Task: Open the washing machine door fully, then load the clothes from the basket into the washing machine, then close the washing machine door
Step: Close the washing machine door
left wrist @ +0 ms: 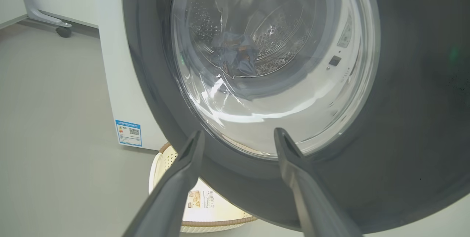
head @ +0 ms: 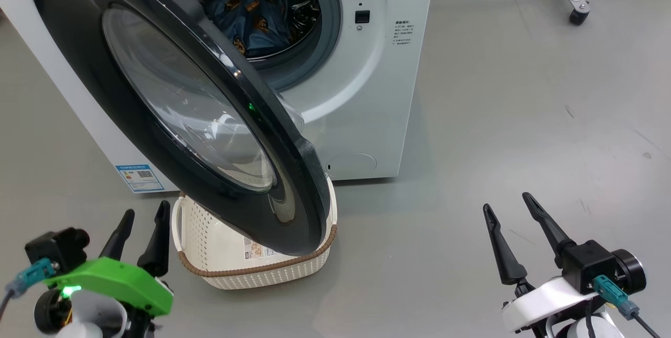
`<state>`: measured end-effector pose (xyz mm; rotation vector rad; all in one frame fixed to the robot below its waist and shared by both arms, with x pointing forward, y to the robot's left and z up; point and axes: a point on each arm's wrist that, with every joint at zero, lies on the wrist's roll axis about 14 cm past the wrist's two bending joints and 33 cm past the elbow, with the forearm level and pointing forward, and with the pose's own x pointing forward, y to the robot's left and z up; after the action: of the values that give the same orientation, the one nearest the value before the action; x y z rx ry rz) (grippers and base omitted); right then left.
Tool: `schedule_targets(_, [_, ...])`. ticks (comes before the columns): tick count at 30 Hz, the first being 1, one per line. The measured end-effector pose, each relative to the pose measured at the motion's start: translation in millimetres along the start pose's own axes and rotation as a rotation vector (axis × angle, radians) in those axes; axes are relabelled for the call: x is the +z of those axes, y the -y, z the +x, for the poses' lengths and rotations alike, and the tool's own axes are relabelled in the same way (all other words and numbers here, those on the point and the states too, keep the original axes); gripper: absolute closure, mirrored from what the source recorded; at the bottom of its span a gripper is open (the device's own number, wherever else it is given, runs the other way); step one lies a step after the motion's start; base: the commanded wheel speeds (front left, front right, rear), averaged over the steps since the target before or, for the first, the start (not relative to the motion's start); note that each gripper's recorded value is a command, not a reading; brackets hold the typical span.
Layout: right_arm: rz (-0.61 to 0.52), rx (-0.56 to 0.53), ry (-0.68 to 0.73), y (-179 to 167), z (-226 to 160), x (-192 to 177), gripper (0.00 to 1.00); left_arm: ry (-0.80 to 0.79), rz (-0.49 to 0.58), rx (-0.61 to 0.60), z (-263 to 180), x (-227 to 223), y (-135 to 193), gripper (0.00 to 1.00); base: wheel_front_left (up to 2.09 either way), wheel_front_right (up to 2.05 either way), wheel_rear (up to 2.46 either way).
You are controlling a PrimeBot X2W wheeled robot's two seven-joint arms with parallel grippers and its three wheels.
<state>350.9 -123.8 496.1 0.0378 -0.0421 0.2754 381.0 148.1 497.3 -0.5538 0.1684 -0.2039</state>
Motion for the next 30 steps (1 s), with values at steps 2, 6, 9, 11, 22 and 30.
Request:
schedule_targets(2, [-0.004, -0.002, 0.008, 1, 0, 3, 0.0, 0.003, 0.053, 0.02, -9, -7, -7, 0.0, 0.0, 0.0, 0.0])
schedule_targets(6, [-0.011, -0.004, 0.018, 2, 0, 6, 0.0, 0.015, 0.126, 0.072, -25, -20, -20, 0.0, 0.0, 0.0, 0.0])
schedule_targets(9, [-0.016, -0.009, 0.017, 5, -1, 6, 0.0, 0.043, 0.174, 0.099, -32, -22, -26, 0.0, 0.0, 0.0, 0.0])
schedule_targets(11, [-0.018, -0.016, 0.01, 6, -3, 4, 0.0, 0.062, 0.207, 0.113, -36, -23, -29, 0.0, 0.0, 0.0, 0.0])
schedule_targets(22, [-0.025, -0.085, -0.04, 25, -12, -11, 0.59, 0.051, 0.22, 0.168, -45, -38, -38, 0.0, 0.0, 0.0, 0.0])
schedule_targets(30, [0.001, -0.107, -0.029, 29, -9, -9, 1.0, 0.071, 0.215, 0.194, -46, -35, -40, 0.0, 0.0, 0.0, 0.0])
